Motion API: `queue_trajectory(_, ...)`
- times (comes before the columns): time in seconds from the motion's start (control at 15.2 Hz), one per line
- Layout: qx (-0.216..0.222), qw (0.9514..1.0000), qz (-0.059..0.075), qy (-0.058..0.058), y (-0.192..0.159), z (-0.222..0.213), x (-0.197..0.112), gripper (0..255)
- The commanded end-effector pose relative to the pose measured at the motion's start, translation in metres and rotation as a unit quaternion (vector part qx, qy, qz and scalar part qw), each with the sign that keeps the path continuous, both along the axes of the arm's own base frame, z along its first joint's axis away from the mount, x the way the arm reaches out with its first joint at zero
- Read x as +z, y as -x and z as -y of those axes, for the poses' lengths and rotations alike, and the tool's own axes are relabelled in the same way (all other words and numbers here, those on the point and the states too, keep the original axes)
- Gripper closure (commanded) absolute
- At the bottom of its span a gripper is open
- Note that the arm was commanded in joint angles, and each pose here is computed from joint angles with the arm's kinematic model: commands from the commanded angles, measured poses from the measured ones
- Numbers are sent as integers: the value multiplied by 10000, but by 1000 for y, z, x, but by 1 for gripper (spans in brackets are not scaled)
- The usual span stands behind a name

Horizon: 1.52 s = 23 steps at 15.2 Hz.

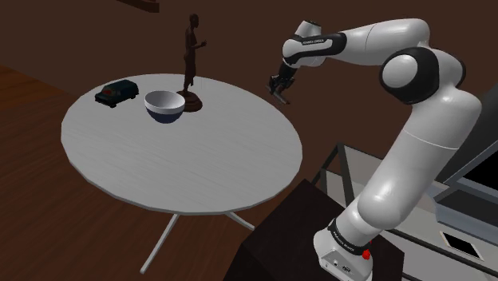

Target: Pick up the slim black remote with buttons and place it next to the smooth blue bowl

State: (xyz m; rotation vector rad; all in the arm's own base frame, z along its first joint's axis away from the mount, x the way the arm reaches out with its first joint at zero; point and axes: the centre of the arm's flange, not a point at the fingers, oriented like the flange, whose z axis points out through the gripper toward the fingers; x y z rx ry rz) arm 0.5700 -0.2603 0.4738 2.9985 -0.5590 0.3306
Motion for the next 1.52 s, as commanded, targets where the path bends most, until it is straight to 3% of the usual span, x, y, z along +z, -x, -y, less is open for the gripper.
queue_trajectory(0.0,-4,10000,0,0,-7,-24,2,255)
queue_trajectory(1.45,-4,10000,0,0,-71,-307,2,255)
